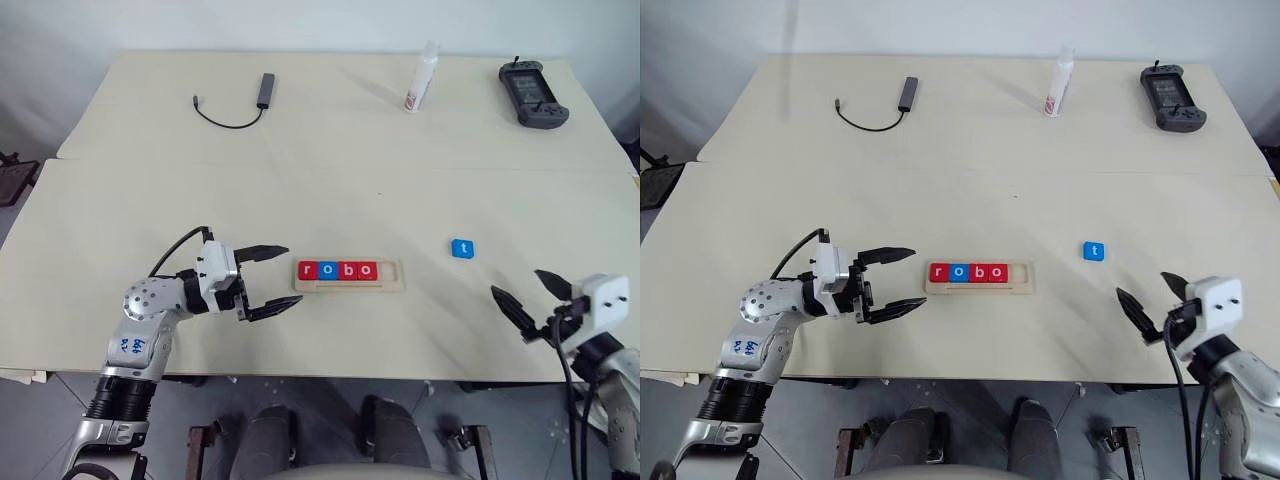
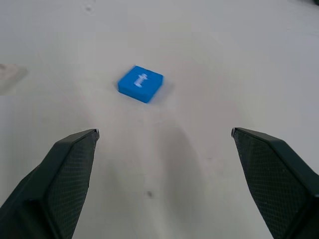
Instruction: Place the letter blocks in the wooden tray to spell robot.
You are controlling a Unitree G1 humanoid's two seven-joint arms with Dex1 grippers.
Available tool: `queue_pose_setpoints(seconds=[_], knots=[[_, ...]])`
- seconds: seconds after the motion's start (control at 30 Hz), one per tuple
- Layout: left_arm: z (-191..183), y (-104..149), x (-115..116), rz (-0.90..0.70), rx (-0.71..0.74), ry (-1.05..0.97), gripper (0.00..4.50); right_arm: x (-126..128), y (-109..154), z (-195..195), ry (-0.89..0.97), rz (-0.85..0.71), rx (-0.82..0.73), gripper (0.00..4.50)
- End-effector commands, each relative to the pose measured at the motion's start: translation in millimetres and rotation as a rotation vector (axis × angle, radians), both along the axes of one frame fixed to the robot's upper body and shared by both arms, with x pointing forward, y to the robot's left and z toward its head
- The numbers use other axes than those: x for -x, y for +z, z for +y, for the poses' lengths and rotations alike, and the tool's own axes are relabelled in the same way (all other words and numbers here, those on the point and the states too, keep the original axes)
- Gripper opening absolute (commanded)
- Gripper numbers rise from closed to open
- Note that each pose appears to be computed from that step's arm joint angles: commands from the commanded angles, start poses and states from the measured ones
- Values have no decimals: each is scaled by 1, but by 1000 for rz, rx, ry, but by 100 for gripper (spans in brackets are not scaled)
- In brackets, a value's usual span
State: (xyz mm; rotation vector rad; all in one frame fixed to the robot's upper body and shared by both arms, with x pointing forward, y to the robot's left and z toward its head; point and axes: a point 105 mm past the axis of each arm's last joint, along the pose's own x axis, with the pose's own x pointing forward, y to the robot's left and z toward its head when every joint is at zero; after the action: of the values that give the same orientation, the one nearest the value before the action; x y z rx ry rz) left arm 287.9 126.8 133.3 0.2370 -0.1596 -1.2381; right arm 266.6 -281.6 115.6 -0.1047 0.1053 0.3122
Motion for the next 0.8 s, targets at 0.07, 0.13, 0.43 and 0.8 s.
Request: queue_pose_setpoints(seconds=[0.07, 0.13, 0.43, 0.8], knots=[[-3, 3, 3, -33, 7, -6, 450, -31, 12, 18, -8, 78, -14, 447], [-3, 3, 4, -33, 9, -4, 450, -42, 13, 23, -38, 105, -24, 447], [-1, 0, 10, -31, 17, 25, 450, -68, 9, 38, -202, 198, -48, 430], [-3, -1, 10, -28, 21, 20, 450, -68, 18, 51, -249, 200, -48, 146]])
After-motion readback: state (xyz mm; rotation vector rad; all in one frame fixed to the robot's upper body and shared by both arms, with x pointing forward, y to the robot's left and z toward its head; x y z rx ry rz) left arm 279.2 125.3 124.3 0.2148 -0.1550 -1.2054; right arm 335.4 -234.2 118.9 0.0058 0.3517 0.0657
